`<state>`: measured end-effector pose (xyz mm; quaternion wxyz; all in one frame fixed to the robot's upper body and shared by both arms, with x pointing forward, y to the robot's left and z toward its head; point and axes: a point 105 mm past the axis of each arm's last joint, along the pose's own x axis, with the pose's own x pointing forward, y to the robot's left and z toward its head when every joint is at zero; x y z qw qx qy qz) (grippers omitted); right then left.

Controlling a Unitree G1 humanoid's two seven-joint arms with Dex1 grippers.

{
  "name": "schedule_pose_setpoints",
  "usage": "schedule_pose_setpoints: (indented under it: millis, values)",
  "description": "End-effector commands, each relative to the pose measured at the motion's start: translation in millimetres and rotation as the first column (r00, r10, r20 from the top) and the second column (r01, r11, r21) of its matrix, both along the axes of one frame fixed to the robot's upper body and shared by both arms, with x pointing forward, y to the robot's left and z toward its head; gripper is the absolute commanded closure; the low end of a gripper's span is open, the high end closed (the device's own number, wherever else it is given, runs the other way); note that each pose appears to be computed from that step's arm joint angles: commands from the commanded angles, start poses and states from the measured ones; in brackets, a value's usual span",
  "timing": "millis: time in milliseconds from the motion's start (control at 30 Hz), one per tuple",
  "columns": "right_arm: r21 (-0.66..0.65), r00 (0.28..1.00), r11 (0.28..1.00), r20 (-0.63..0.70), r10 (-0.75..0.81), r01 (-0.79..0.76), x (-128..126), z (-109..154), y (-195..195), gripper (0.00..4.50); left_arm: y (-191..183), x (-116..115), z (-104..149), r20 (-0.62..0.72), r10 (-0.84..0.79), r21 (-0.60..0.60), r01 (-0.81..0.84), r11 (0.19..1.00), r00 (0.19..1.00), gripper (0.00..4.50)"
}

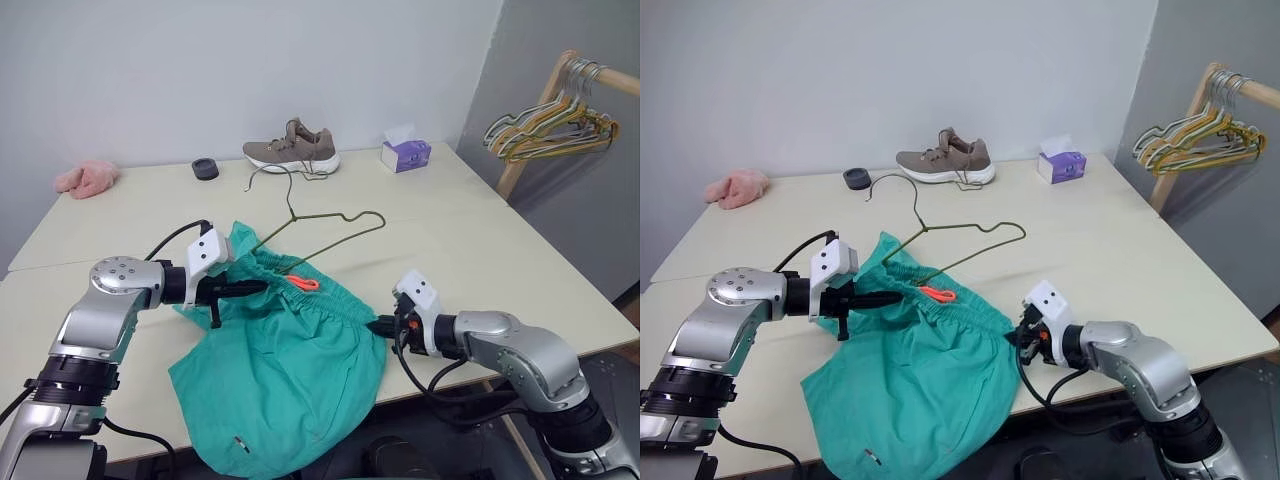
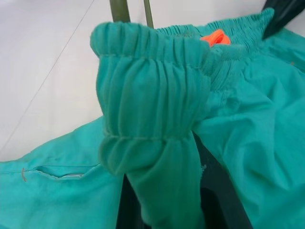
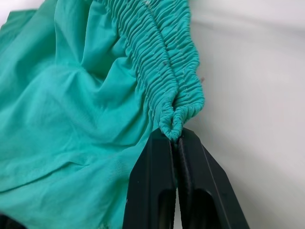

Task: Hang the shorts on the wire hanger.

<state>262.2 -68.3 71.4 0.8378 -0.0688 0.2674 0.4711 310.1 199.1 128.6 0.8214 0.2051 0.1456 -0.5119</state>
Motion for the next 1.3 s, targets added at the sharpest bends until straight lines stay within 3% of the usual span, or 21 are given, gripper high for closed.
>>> schedule_pose_setpoints:
  millis: [33, 167, 333, 733, 833, 1033, 1300]
  values:
    - [-0.056, 0.987, 0.996, 0.149, -0.060, 0.069, 27, 14, -17, 4.48, 4, -2, 22, 0.048, 0.019, -0.047, -0.017, 0.999, 0.999, 4.50]
    - [-0.084, 0.964, 0.982, 0.223, -0.145, 0.167, 60, 33, -54, 4.48, 4, -24, 29, -0.075, -0.058, -0.100, 0.050, 0.994, 0.996, 4.50]
    - [-0.092, 0.955, 0.976, 0.241, -0.173, 0.200, 74, 48, -82, 4.48, 6, -48, 33, -0.171, -0.148, -0.064, 0.139, 0.988, 0.974, 4.50]
    - [-0.084, 0.948, 0.980, 0.279, -0.153, 0.183, 72, 63, -85, 4.48, 38, -39, 19, -0.138, -0.095, 0.173, 0.119, 0.978, 0.986, 4.50]
    - [-0.079, 0.954, 0.987, 0.278, -0.114, 0.141, 66, 66, -79, 4.48, 38, -30, 25, -0.100, -0.068, 0.130, 0.081, 0.988, 0.993, 4.50]
    - [-0.093, 0.967, 0.993, 0.250, -0.047, 0.072, 50, 57, -67, 4.48, 22, -11, 48, -0.047, 0.003, -0.086, -0.007, 0.996, 0.999, 4.50]
    - [-0.083, 0.969, 0.992, 0.235, -0.075, 0.097, 49, 53, -68, 4.48, 18, -35, 38, -0.156, -0.074, -0.071, 0.064, 0.995, 0.985, 4.50]
